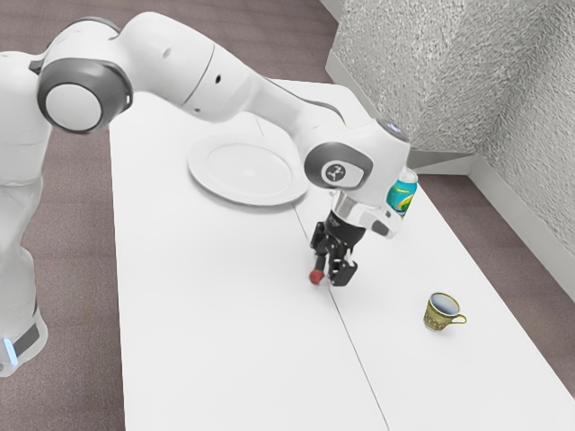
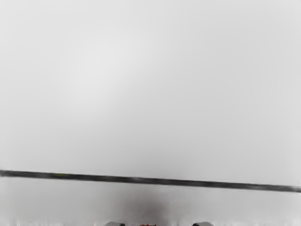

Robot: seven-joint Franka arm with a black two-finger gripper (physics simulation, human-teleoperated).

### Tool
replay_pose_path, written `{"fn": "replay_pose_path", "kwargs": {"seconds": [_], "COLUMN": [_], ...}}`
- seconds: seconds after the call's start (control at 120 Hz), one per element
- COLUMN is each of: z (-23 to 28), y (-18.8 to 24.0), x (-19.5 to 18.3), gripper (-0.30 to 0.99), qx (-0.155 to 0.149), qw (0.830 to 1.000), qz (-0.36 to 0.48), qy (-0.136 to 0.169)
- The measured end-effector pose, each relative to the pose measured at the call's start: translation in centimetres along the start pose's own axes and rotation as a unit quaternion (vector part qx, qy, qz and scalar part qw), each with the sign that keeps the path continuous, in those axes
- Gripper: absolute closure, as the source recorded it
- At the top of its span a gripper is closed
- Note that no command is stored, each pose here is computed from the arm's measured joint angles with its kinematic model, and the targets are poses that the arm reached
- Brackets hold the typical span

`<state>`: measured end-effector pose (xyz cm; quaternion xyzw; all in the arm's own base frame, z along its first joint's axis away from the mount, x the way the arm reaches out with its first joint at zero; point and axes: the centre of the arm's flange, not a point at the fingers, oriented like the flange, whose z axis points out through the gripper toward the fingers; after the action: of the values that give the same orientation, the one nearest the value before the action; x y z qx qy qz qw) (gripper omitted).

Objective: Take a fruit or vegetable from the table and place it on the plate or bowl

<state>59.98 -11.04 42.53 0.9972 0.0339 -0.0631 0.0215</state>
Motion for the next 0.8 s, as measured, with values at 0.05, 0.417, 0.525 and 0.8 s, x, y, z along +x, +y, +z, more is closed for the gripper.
{"fn": "replay_pose_path", "kwargs": {"seconds": [0.05,0.417,0.525,0.8], "z": [-1.1,-7.0,-7.0,-6.1], "y": [-0.1,-11.8,-15.2,-24.5], "x": [-0.3,-1.6,-2.6,-6.1], "gripper": [0.61,0.55,0.55,0.55], "qx": [-0.001,0.003,0.004,0.0], "qw": [1.0,0.996,0.993,0.982], "qz": [-0.001,-0.09,-0.117,-0.189], "qy": [0.009,0.028,0.014,-0.012]}}
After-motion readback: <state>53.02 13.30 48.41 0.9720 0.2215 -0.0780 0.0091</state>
